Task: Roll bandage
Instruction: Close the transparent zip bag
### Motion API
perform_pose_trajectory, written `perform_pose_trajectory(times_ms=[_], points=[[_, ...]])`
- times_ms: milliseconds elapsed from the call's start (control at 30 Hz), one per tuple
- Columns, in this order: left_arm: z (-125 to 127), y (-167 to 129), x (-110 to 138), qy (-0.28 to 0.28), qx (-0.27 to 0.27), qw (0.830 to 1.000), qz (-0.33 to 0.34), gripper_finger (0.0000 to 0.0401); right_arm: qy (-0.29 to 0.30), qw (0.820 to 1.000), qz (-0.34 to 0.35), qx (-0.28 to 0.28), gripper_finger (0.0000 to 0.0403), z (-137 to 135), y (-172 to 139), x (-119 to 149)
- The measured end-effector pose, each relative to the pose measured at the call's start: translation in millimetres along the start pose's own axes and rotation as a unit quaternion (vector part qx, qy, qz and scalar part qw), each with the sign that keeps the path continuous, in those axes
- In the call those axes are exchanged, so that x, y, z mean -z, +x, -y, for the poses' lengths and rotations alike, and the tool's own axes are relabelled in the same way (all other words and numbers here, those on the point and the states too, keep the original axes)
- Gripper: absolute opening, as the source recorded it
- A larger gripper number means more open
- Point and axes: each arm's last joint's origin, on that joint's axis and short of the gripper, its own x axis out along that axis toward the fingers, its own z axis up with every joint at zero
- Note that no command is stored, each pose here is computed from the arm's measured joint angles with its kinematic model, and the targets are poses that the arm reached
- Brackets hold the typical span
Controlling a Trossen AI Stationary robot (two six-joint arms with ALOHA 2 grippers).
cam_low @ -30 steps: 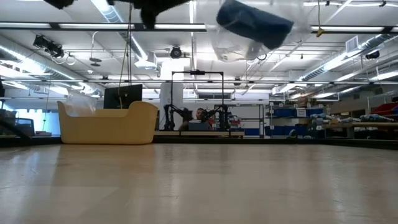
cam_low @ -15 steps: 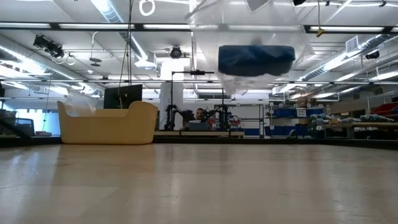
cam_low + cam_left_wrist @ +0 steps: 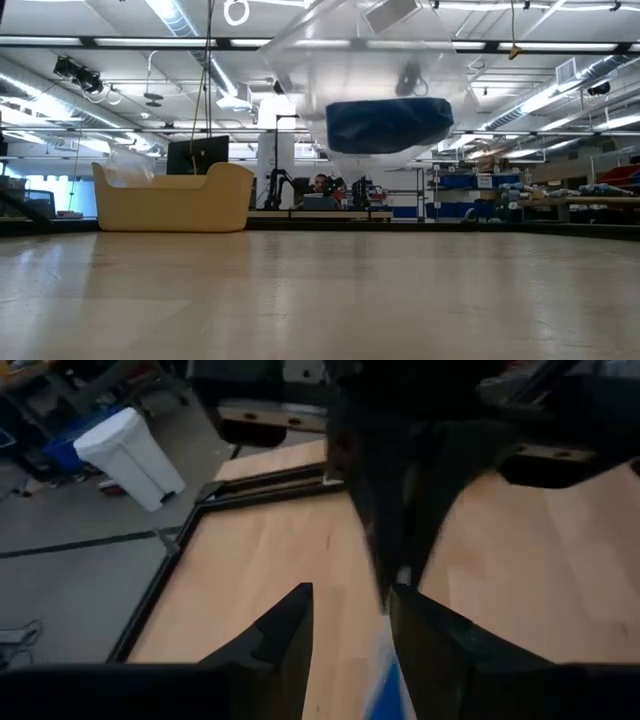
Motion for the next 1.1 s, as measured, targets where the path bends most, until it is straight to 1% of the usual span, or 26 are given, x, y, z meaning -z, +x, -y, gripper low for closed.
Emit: perform_pose_trajectory(times_ms=[67, 333, 433, 500, 633, 733, 867, 1000, 1100], points=[[-0.7, 3.8, -0.3, -0.005, 0.007, 1.0, 0.0, 0.0141, -0.007, 1.0, 0.002, -0.004, 0.0, -2.1, -0.7, -2.8], [3.1, 3.6, -1.3, -0.008, 0.048, 0.999, 0.006, 0.0141, -0.011, 1.0, 0.01, -0.006, 0.0, -3.2, -4.6, -6.0], [5.6, 2.9, -1.6, -0.018, 0.079, 0.997, 0.007, 0.0141, -0.011, 1.0, 0.01, -0.004, 0.0, -2.9, -4.6, -6.1], [6.5, 2.6, -1.4, -0.023, 0.086, 0.996, 0.006, 0.0141, -0.011, 1.0, 0.01, -0.003, 0.0, -2.6, -4.6, -6.2], [8.6, 1.0, -1.5, -0.025, 0.085, 0.996, 0.007, 0.014, -0.012, 1.0, 0.009, 0.005, 0.0, -2.3, -4.7, -6.1], [8.1, 0.6, -1.5, -0.016, 0.063, 0.998, 0.008, 0.014, -0.013, 1.0, 0.009, 0.006, 0.0, -2.2, -4.7, -6.1], [5.7, 4.0, 0.7, -0.025, 0.05, 0.998, -0.001, 0.0138, -0.013, 1.0, 0.009, 0.006, 0.0, -2.2, -4.7, -6.2], [5.8, 5.1, 0.9, -0.019, 0.045, 0.999, 0.0, 0.012, -0.013, 1.0, 0.011, 0.006, 0.0, -2.2, -4.7, -6.5], [6.2, 4.7, 0.4, -0.017, 0.044, 0.999, 0.002, 0.0095, -0.013, 1.0, 0.011, 0.006, 0.0, -2.1, -4.8, -6.6]])
